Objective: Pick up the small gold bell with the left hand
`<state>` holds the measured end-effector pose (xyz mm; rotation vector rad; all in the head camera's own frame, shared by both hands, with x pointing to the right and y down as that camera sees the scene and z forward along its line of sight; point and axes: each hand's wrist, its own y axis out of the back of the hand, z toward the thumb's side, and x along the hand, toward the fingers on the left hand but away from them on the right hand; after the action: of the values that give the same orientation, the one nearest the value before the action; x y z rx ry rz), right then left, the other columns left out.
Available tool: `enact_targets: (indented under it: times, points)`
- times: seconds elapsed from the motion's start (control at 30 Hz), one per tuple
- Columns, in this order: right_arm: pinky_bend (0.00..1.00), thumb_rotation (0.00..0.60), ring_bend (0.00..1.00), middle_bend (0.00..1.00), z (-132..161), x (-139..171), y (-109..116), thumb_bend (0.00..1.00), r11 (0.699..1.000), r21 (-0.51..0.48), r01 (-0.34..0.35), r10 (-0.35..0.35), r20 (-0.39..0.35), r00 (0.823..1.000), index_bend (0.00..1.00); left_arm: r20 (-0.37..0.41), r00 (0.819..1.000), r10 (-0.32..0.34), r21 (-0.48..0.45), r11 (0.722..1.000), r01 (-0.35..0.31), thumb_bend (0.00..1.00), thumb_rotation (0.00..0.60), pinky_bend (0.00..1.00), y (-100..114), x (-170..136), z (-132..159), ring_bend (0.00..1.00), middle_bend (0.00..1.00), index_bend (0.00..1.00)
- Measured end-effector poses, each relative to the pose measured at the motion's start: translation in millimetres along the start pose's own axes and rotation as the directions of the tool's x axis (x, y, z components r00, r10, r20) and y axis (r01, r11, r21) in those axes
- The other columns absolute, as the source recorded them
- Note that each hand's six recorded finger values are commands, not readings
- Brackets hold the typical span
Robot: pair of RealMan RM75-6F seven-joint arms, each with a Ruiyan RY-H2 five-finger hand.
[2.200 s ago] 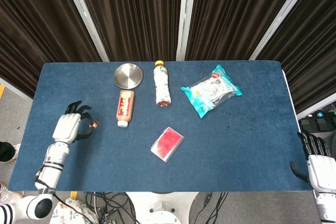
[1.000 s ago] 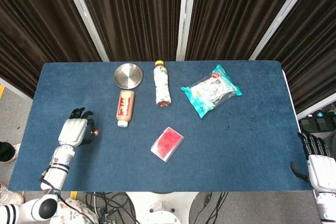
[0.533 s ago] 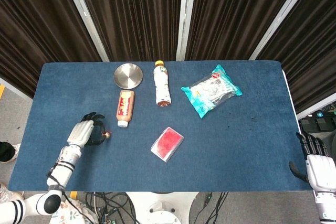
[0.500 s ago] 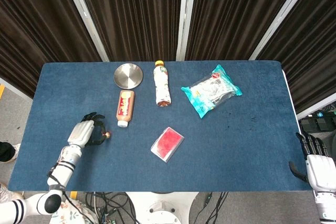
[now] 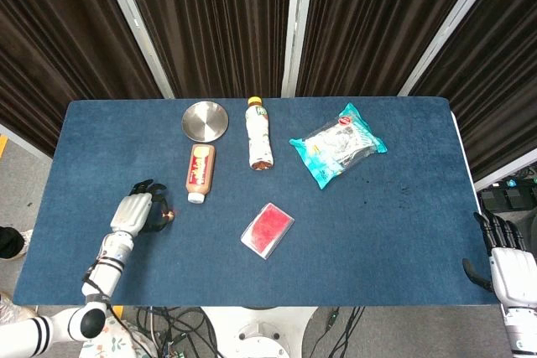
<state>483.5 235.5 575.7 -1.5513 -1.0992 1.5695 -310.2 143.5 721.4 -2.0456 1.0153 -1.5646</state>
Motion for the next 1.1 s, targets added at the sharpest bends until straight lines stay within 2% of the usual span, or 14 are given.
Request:
enact_targets:
  times: [0.23,0.37,0.53,0.63,0.73,0.83,0.93,0.97,1.03,1.1]
  points:
    - [0.02,0.6,0.0,0.0,-0.5,0.0,-1.0,0.26,1.0,-0.001,-0.002,0.002,-0.001,1.0,0.0,0.007,1.0,-0.008,-0.006,1.0,0.009,0.37,0.6,0.0,-1.7,-0.4,-0.6,0.03,0.14,0.53]
    - [0.02,0.6,0.0,0.0,-1.2,0.0,-1.6,0.26,1.0,-0.002,-0.003,0.003,0.002,1.0,0.0,0.013,1.0,-0.006,-0.008,1.0,0.006,0.33,0.6,0.0,-0.3,-1.7,-1.5,0.03,0.11,0.4]
    - [0.02,0.6,0.0,0.0,-0.7,-0.3,-1.8,0.26,1.0,-0.003,-0.002,0.002,-0.001,1.0,0.0,0.036,0.999,0.008,-0.013,1.0,-0.008,0.3,0.6,0.0,4.7,-6.5,1.9,0.01,0.01,0.17]
    - [0.02,0.6,0.0,0.0,-0.5,0.1,-0.8,0.26,1.0,-0.003,0.003,-0.003,-0.003,1.0,0.0,0.044,0.998,0.036,-0.013,0.999,-0.035,0.29,0.6,0.0,12.2,-11.2,1.9,0.01,0.01,0.13]
    - [0.02,0.6,0.0,0.0,-0.6,0.3,1.2,0.27,1.0,-0.004,0.009,-0.009,-0.002,1.0,0.0,0.051,0.994,0.095,0.019,0.995,-0.096,0.27,0.6,0.0,25.7,-18.8,-2.2,0.0,0.01,0.12]
    - [0.02,0.6,0.0,0.0,0.4,0.0,3.1,0.26,1.0,-0.006,0.015,-0.015,-0.003,1.0,0.0,0.067,0.98,0.188,0.09,0.977,-0.194,0.25,0.6,0.0,44.3,-30.9,-10.6,0.0,0.01,0.12]
    - [0.02,0.6,0.0,0.0,2.5,-0.1,2.1,0.26,1.0,-0.006,0.017,-0.017,-0.005,1.0,0.0,0.108,0.951,0.288,0.197,0.932,-0.305,0.21,0.6,0.0,62.8,-48.7,-24.5,0.0,0.01,0.12]
    - [0.02,0.6,0.0,0.0,3.2,0.0,1.2,0.26,1.0,-0.005,0.015,-0.015,-0.006,1.0,0.0,0.123,0.94,0.319,0.246,0.908,-0.34,0.21,0.6,0.0,68.0,-57.9,-33.7,0.0,0.01,0.12]
    - [0.02,0.6,0.0,0.0,4.2,0.0,-0.1,0.27,1.0,-0.005,0.011,-0.011,-0.006,1.0,0.0,0.128,0.932,0.339,0.316,0.877,-0.363,0.2,0.6,0.0,71.2,-74.5,-52.7,0.0,0.01,0.12]
    - [0.02,0.6,0.0,0.0,6.1,-0.6,-0.5,0.26,1.0,-0.004,0.011,-0.011,-0.008,1.0,0.0,0.106,0.935,0.34,0.367,0.86,-0.354,0.19,0.6,0.0,70.5,-92.9,-73.8,0.0,0.02,0.12]
